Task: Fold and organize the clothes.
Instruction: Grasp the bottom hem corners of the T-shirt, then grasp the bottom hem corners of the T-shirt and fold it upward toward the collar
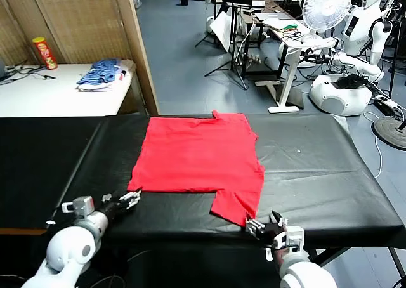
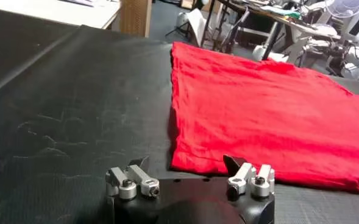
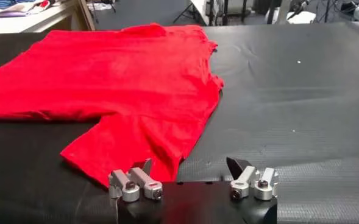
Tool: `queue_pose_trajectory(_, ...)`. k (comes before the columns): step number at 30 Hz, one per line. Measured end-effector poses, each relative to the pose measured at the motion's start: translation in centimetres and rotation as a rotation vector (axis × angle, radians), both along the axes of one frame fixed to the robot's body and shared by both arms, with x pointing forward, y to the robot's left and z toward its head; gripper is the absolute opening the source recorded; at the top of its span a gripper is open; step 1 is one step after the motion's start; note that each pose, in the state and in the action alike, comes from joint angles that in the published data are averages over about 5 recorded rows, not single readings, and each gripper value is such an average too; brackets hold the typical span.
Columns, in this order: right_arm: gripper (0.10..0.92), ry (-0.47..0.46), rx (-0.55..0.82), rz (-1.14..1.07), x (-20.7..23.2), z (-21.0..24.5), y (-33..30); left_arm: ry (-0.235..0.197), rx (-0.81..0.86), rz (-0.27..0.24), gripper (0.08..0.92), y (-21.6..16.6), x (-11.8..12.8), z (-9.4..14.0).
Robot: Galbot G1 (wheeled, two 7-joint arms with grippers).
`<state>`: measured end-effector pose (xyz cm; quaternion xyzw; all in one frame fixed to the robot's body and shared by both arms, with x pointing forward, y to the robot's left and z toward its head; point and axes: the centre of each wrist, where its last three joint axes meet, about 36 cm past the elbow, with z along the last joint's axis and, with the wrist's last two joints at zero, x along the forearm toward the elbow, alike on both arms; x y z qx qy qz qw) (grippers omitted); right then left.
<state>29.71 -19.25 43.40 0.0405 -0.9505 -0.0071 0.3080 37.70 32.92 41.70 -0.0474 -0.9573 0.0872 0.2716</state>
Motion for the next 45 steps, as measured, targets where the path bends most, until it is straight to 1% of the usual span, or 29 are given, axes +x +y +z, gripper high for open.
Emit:
queue_pose_trajectory(2,0.665,0.002,-0.001,-0.001,0.0,-0.1,0.1,-0.001,0.0,0.001,0.798,0.0,0.0,-0.1)
queue_pose_trajectory(3,0.605,0.005,-0.001,-0.002,0.0,-0.2,0.2,-0.001,0.0,0.001,0.794,0.1,0.1,-0.1)
queue_pose_trajectory(5,0.513,0.01,-0.001,-0.001,0.0,-0.4,0.3,-0.002,-0.002,0.002,0.777,0.1,0.1,-0.3)
queue_pose_trajectory(7,0.4,0.014,-0.001,0.002,0.0,-0.6,0.5,-0.002,-0.01,-0.001,0.719,0.1,0.1,-0.5)
queue_pose_trajectory(10,0.253,0.021,-0.001,0.005,-0.1,-0.8,0.8,-0.002,-0.025,-0.008,0.569,0.0,0.0,-0.8)
queue_pose_trajectory(12,0.177,0.023,-0.002,0.004,-0.2,-0.9,0.8,-0.003,-0.034,-0.015,0.452,-0.2,-0.1,-1.0)
queue_pose_trajectory(14,0.133,0.023,-0.003,0.001,-0.4,-0.8,0.7,-0.007,-0.04,-0.022,0.352,-0.5,-0.3,-1.1)
queue_pose_trajectory(16,0.123,0.021,-0.007,-0.006,-0.6,-0.5,0.6,-0.015,-0.042,-0.026,0.234,-0.8,-0.6,-1.1)
queue_pose_trajectory(18,0.122,0.017,-0.017,-0.017,-1.0,-0.1,0.3,-0.022,-0.033,-0.027,0.158,-1.0,-0.8,-0.9)
queue_pose_trajectory(19,0.122,0.015,-0.022,-0.023,-1.3,0.1,0.1,-0.026,-0.024,-0.028,0.137,-1.1,-1.0,-0.8)
queue_pose_trajectory(23,0.122,-0.004,-0.042,-0.034,-2.6,1.6,-0.7,-0.04,0.016,-0.024,0.127,-1.5,-2.0,-0.1)
queue_pose_trajectory(27,0.122,-0.024,-0.056,-0.031,-4.0,3.3,-1.4,-0.041,0.038,-0.016,0.126,-1.9,-3.8,0.7)
queue_pose_trajectory(33,0.122,-0.033,-0.059,-0.023,-5.4,4.9,-2.3,-0.03,0.051,0.002,0.126,-2.9,-7.9,2.3)
queue_pose_trajectory(38,0.122,-0.033,-0.048,-0.006,-5.1,4.8,-3.0,-0.022,0.047,0.016,0.126,-3.8,-11.2,3.3)
queue_pose_trajectory(41,0.122,-0.047,-0.029,0.015,-4.2,4.2,-3.5,-0.041,0.039,0.021,0.126,-4.2,-11.8,3.8)
queue_pose_trajectory(45,0.122,-0.12,0.007,0.026,-2.1,2.7,-3.9,-0.098,0.035,0.017,0.126,-4.2,-11.2,4.3)
